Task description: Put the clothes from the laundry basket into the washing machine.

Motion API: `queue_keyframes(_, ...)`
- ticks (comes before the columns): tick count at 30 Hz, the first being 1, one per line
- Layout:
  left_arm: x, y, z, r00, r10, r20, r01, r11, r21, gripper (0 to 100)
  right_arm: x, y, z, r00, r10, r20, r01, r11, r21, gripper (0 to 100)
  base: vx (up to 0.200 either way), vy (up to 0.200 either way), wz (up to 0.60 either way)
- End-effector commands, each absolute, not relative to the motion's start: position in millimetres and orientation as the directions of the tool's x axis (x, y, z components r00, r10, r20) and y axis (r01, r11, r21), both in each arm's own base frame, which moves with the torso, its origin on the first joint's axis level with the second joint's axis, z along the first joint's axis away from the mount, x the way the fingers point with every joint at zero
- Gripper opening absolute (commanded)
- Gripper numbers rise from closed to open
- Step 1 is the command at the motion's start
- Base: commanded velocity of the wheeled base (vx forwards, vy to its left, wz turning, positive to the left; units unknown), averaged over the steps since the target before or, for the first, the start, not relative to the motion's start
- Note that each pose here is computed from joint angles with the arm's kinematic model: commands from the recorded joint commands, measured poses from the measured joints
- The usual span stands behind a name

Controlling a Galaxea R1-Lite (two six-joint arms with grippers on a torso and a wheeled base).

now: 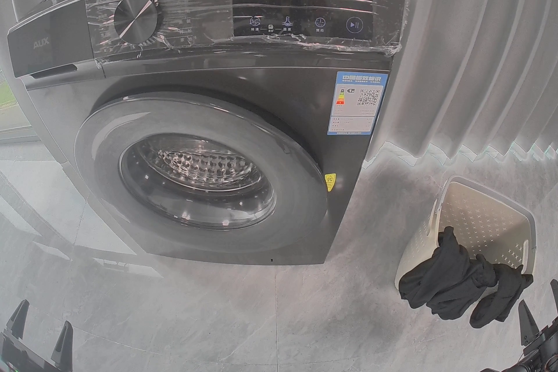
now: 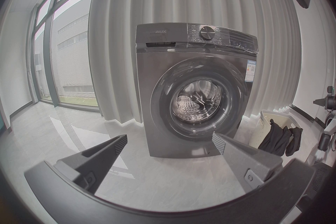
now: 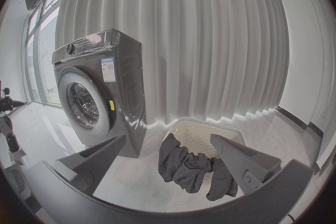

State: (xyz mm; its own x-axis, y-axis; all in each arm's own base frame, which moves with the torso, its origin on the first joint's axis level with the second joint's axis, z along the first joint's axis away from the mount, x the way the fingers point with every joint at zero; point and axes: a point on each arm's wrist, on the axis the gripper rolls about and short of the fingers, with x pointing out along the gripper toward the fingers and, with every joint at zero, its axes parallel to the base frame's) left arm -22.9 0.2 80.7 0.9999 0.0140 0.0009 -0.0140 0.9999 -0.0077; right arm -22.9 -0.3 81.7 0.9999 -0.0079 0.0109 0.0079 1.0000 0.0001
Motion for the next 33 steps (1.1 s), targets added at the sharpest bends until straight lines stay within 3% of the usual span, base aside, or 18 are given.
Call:
queue_keyframes(1, -22.5, 0.2, 75.6, 1.0, 0.015, -0.005, -0.015, 1.0, -0.009, 100, -21.9, -0.4, 76.7, 1.0, -0.008, -0.003, 0.008, 1.0, 0.0, 100, 0.0, 0.2, 0.0)
queue_keyframes(10, -22.5, 0.2, 75.6, 1.0, 0.015, -0.005, -0.015, 1.0, -0.006, 100, -21.9, -0.4, 76.7, 1.0, -0.008, -0.003, 0.008, 1.0, 0.0, 100, 0.0, 0.2, 0.0)
queue_keyframes(22, -22.5, 0.2, 75.6, 1.0, 0.015, -0.005, -0.015, 1.0, -0.009, 100, -21.9, -0.4, 76.7, 1.0, -0.008, -0.003, 0.008, 1.0, 0.0, 100, 0.0, 0.0, 0.0)
queue_keyframes(33, -22.5, 0.2, 75.6, 1.0, 0.015, -0.005, -0.015, 1.0, -0.006, 100, -21.9, -0.4, 76.7, 1.0, -0.008, -0.003, 0.008, 1.0, 0.0, 100, 0.0, 0.2, 0.0)
